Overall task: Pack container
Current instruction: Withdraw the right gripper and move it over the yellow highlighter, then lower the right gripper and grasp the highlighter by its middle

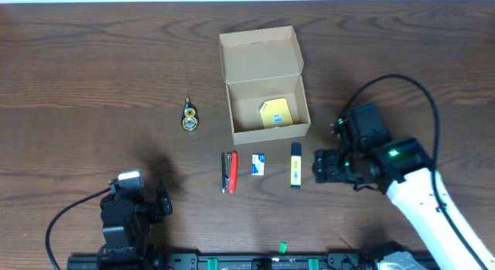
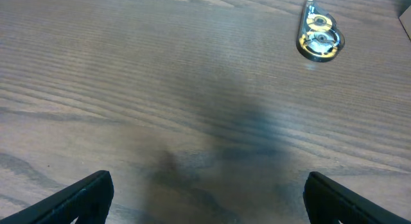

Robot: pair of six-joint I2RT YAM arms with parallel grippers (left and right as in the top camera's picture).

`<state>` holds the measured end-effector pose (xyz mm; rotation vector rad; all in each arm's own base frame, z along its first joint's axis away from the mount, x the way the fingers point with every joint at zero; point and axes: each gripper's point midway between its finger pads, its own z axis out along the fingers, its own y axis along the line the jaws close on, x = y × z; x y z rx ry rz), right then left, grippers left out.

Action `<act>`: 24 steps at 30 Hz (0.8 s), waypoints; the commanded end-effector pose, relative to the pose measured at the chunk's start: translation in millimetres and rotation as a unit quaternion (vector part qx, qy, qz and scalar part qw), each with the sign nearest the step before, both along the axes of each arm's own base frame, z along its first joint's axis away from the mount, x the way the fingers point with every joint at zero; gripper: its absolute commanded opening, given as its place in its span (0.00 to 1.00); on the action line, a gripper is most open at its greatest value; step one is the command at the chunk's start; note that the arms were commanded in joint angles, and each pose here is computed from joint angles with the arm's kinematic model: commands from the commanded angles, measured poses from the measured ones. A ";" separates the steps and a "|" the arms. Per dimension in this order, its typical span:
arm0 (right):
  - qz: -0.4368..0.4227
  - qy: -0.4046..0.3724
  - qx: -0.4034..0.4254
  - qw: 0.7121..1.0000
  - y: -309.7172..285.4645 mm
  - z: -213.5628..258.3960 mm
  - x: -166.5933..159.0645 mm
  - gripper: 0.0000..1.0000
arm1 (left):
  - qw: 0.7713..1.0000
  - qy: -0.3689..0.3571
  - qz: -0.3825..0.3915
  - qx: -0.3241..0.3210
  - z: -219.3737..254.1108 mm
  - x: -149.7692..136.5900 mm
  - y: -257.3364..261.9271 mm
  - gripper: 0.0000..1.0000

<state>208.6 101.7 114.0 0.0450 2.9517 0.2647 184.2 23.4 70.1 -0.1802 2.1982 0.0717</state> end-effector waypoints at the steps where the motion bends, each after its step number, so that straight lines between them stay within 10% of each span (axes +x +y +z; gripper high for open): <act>1: -0.067 0.010 -0.003 0.998 10.2 -6.3 -1.2 0.83 | 1.000 0.009 0.004 0.001 -7.3 -1.9 1.1 0.95; 24: -0.190 0.043 -0.057 0.979 41.9 -72.7 21.1 0.78 | 1.000 0.009 0.004 0.001 -7.3 -1.9 1.1 0.96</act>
